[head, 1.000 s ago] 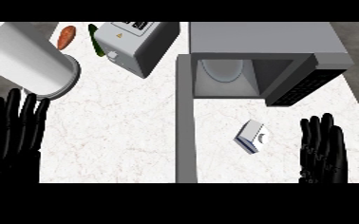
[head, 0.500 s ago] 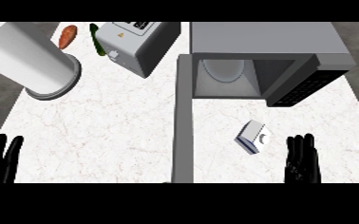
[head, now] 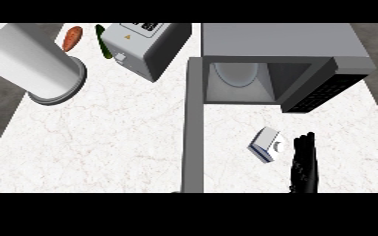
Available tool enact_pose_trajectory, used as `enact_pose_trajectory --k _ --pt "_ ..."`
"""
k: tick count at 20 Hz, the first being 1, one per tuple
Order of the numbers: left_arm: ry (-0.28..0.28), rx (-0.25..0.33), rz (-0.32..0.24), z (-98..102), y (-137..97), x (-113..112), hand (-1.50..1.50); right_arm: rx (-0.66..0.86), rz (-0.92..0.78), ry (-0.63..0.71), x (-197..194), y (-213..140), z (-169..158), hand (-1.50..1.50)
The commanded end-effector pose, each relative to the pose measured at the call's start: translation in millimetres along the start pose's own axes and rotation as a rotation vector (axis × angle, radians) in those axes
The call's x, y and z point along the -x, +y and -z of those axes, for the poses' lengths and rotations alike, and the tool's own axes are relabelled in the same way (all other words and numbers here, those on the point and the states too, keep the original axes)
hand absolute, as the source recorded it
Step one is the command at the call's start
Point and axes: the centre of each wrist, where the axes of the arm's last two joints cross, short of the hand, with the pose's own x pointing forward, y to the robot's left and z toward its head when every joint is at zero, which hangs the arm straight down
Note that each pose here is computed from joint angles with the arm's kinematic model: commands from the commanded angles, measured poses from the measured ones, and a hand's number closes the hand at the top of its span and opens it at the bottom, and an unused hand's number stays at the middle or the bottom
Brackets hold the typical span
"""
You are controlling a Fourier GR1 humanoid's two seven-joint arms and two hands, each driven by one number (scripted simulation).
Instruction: Pick up the milk, place it into the microwave and close the microwave
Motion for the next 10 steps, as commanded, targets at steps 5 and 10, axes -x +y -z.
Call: enact_pose_trajectory --k 5,10 --pt "-0.009 0.008 0.02 -22 7 -16 -1.5 0.005 -0.072 0.032 36 14 35 -1.5" --pt "0.004 0.0 0.004 -34 21 -13 -1.5 -0.01 -0.103 0.064 76 3 33 -1.5"
